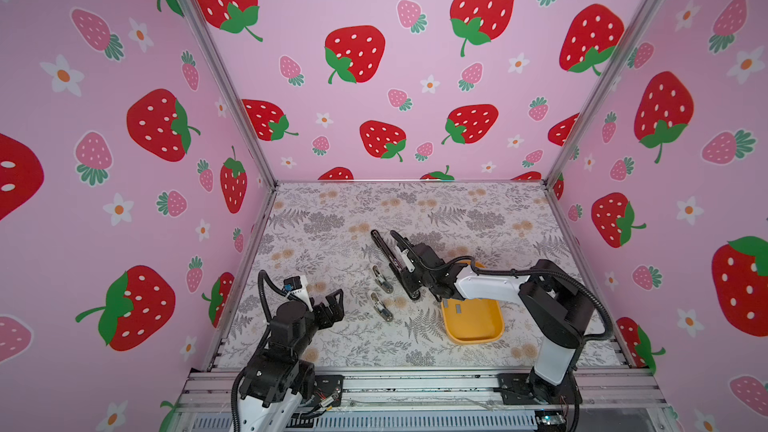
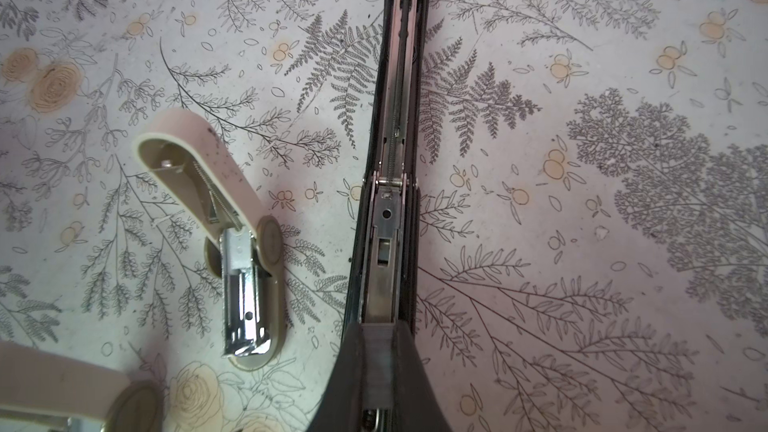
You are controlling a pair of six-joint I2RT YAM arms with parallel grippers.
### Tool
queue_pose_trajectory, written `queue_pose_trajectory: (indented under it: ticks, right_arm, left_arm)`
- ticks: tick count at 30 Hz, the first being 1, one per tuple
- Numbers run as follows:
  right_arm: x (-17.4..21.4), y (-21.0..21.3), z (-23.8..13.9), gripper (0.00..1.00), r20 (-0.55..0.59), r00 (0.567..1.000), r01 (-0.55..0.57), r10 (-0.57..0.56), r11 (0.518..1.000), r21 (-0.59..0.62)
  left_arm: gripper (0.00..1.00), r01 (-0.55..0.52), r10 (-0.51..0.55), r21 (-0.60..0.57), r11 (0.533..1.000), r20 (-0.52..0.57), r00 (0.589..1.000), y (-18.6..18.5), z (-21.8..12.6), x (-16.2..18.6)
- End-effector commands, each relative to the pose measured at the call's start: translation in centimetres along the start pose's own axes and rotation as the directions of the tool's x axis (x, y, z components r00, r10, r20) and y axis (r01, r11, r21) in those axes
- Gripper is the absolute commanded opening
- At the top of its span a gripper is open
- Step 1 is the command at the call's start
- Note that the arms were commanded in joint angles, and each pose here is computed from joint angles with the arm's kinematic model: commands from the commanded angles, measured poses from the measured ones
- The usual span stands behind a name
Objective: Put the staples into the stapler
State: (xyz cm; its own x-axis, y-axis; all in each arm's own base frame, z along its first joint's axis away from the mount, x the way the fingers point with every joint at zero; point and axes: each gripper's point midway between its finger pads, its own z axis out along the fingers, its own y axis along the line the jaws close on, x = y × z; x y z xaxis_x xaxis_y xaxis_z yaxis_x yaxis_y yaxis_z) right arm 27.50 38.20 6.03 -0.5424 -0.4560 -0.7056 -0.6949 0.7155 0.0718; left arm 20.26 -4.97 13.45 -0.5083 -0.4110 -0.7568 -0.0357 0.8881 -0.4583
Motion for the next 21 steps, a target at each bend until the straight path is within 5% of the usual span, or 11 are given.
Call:
queue_pose_trajectory:
  ticks: [1,21]
  right_arm:
    - [0.4,-0.1,0.7,0.00,-0.014,1.000,-0.014,0.014,1.000,0.002]
    - [-0.5,-0.1,-0.3,0.00,0.020,1.000,-0.021,0.022,1.000,-0.002]
  left_arm:
    - [0.99,0.007,-0.007,-0.019,1.000,-0.008,1.000,0.5,0.1,0.4]
    - [0.99,0.007,-0.007,-0.019,1.000,-0.009,1.000,0.5,0.1,0.5]
